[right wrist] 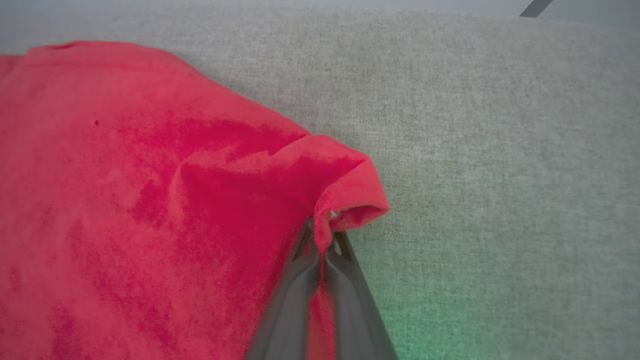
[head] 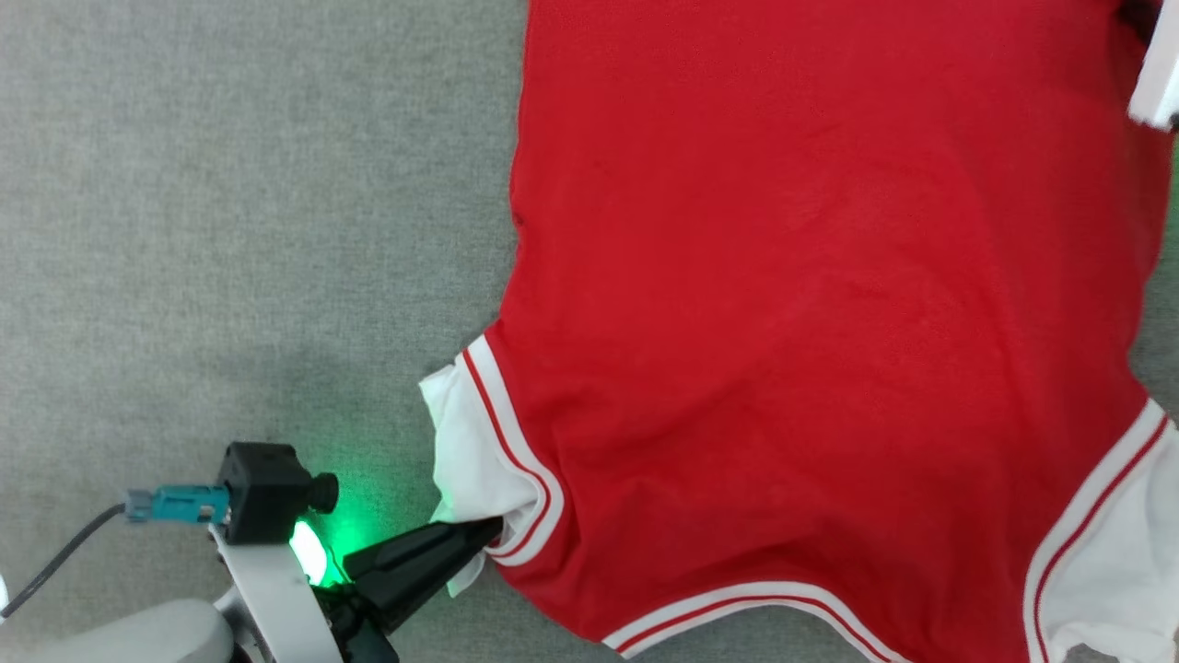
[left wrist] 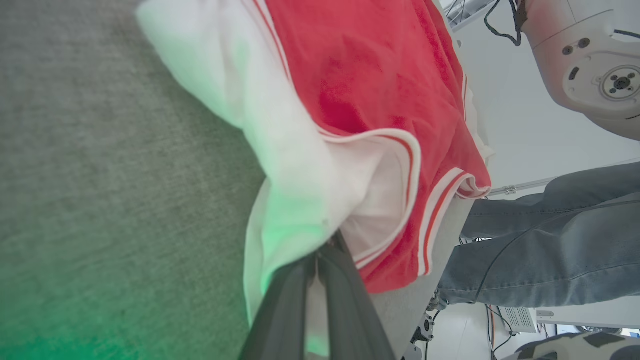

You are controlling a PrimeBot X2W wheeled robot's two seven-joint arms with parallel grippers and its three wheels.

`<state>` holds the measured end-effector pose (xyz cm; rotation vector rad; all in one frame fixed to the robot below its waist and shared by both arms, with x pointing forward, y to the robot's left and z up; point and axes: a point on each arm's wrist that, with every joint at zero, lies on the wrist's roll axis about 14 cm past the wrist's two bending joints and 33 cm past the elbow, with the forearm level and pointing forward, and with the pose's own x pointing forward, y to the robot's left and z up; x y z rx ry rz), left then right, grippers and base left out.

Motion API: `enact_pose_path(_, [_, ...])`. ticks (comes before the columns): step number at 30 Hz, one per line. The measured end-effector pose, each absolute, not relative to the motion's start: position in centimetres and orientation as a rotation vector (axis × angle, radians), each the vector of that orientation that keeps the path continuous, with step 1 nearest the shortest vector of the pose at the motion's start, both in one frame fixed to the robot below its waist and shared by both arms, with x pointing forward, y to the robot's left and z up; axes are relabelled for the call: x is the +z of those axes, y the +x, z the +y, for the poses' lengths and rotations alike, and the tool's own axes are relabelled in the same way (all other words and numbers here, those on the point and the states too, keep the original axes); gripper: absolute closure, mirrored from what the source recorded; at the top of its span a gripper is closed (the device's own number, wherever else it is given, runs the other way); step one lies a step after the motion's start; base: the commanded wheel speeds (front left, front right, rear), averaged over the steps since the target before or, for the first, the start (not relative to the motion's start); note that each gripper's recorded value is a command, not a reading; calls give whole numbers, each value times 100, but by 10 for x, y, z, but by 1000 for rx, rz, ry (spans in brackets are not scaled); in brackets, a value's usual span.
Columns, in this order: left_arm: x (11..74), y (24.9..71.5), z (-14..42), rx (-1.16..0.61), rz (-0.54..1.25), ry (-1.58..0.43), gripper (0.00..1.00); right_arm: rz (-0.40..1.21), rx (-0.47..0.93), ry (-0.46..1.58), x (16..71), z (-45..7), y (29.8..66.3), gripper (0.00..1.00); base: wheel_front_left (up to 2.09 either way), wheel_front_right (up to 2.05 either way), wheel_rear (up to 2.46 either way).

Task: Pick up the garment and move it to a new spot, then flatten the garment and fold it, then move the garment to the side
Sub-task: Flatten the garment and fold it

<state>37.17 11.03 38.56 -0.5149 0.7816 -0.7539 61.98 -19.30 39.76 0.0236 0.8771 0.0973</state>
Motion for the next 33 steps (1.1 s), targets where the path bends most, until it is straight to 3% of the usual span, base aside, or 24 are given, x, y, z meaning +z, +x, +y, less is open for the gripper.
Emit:
enact_pose_path(8, [399,380,116,-709,723,-515,100,870,188,12,413,-196,568,100,0,0,0])
enact_pose_path(17, [420,393,125,-662,607,-478,100,974,252,-31,440,-216,453,100,0,0,0])
enact_pose_path(26, [432,393,119,-686,563,-451,100,1175,278,73,417,-202,313,100,0,0,0])
enact_pose_path(33, [434,391,113,-704,553,-449,100,1214,286,218,394,-170,259,100,0,0,0])
